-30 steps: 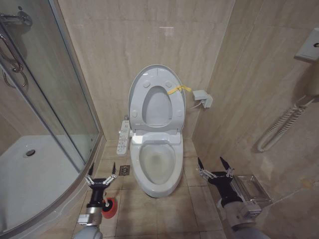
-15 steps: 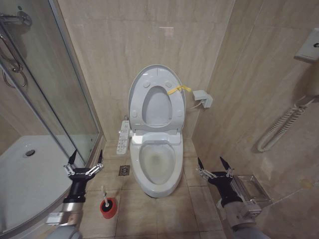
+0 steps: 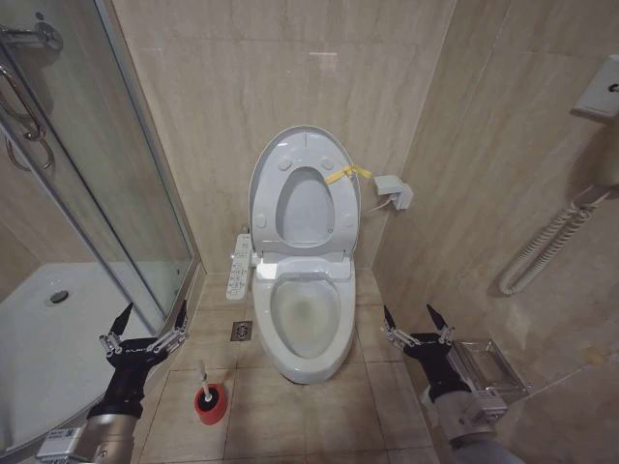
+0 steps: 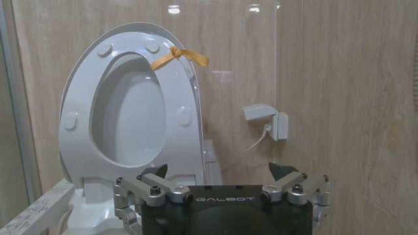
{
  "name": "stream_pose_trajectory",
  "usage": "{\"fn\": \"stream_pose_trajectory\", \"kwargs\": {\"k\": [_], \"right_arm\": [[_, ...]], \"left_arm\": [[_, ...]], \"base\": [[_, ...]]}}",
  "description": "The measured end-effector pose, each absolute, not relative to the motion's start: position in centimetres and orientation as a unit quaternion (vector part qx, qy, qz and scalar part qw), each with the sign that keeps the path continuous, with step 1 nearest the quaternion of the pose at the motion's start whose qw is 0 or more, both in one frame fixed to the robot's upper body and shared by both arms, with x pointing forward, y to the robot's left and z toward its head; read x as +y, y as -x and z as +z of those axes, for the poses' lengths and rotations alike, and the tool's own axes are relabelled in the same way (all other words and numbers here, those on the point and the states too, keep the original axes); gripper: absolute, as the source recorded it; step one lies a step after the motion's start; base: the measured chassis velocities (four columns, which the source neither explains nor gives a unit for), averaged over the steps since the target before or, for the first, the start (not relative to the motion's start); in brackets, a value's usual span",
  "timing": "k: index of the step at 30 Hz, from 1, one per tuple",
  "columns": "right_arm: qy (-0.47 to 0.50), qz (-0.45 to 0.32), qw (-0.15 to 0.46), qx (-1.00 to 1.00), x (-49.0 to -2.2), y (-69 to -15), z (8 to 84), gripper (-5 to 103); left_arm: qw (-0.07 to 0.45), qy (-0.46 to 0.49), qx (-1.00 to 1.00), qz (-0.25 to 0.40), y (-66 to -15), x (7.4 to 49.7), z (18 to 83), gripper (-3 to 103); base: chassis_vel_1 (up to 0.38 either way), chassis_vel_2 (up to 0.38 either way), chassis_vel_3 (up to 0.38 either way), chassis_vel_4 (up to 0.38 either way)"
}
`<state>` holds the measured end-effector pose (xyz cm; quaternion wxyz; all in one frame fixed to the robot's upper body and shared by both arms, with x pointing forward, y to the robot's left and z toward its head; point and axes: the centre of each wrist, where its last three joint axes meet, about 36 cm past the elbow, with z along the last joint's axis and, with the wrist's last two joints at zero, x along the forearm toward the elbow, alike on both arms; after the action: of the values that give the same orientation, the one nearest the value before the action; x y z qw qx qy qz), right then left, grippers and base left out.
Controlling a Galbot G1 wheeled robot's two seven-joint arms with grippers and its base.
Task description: Open the toilet lid, clean the toilet bowl with a toilet brush, close the toilet lid, and flush.
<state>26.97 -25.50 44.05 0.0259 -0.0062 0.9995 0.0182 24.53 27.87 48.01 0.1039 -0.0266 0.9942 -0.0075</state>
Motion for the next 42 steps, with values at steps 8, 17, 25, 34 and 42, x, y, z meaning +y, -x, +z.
{"fn": "stream_pose_trajectory", "kwargs": {"k": [8,17,25,34,42], "right_arm": [[0.006,0.018,0.026,0.999,-25.5,-27.0,44.1,100],[0.006,0.018,0.026,0.999,-25.5,-27.0,44.1,100],[0.006,0.018,0.026,0.999,-25.5,-27.0,44.1,100],[0.006,0.018,0.026,0.999,-25.5,-27.0,44.1,100],[0.006,0.018,0.026,0.999,-25.5,-27.0,44.1,100]], "left_arm": [[0.094,0.037,0.994,-0.031,-22.6,25.9,49.9,100],[0.063,0.043,0.997,-0.029,-20.9,25.5,50.6,100],[0.048,0.044,0.998,-0.027,-20.1,24.9,50.0,100],[0.067,0.039,0.997,-0.023,-20.2,24.5,49.9,100],[0.063,0.027,0.997,-0.028,-20.0,23.4,49.4,100]], "base": [[0.000,0.000,0.000,0.000],[0.000,0.000,0.000,0.000],[0.000,0.000,0.000,0.000],[0.000,0.000,0.000,0.000],[0.000,0.000,0.000,0.000]]}}
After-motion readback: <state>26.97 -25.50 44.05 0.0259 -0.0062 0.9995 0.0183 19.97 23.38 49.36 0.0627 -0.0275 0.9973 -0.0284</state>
